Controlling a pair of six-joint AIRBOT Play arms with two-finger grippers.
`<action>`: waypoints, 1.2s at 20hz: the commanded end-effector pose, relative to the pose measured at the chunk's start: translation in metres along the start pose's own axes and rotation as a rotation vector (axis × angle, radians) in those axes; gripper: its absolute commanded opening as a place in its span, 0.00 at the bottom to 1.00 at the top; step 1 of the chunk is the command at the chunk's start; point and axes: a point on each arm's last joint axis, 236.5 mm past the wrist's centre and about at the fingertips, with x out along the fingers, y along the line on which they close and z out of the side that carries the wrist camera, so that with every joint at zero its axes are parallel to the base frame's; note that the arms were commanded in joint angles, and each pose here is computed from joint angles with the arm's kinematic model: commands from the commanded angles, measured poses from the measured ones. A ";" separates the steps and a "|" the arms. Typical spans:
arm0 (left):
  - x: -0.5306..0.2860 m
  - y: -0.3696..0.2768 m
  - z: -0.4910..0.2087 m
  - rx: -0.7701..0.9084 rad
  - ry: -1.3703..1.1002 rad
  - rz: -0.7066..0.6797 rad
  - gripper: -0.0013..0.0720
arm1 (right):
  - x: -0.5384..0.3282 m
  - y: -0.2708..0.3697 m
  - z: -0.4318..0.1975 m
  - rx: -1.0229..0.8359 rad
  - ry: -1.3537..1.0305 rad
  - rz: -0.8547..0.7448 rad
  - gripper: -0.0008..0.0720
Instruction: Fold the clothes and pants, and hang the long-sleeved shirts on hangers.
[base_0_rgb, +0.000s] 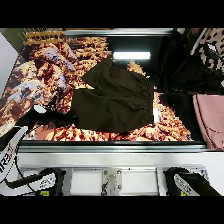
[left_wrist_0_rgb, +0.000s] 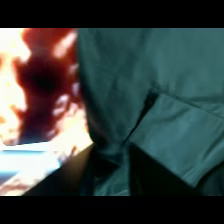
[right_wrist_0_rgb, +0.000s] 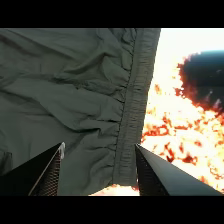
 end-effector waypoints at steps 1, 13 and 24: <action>0.002 -0.016 0.000 0.016 -0.004 -0.018 0.16 | 0.000 -0.002 -0.009 -0.021 0.035 -0.004 0.67; 0.007 -0.013 -0.016 0.074 0.045 -0.013 0.02 | 0.104 -0.094 -0.197 0.698 0.320 -0.110 0.85; 0.008 -0.013 -0.014 0.073 0.037 -0.012 0.02 | 0.169 -0.072 -0.187 0.733 0.077 0.036 0.85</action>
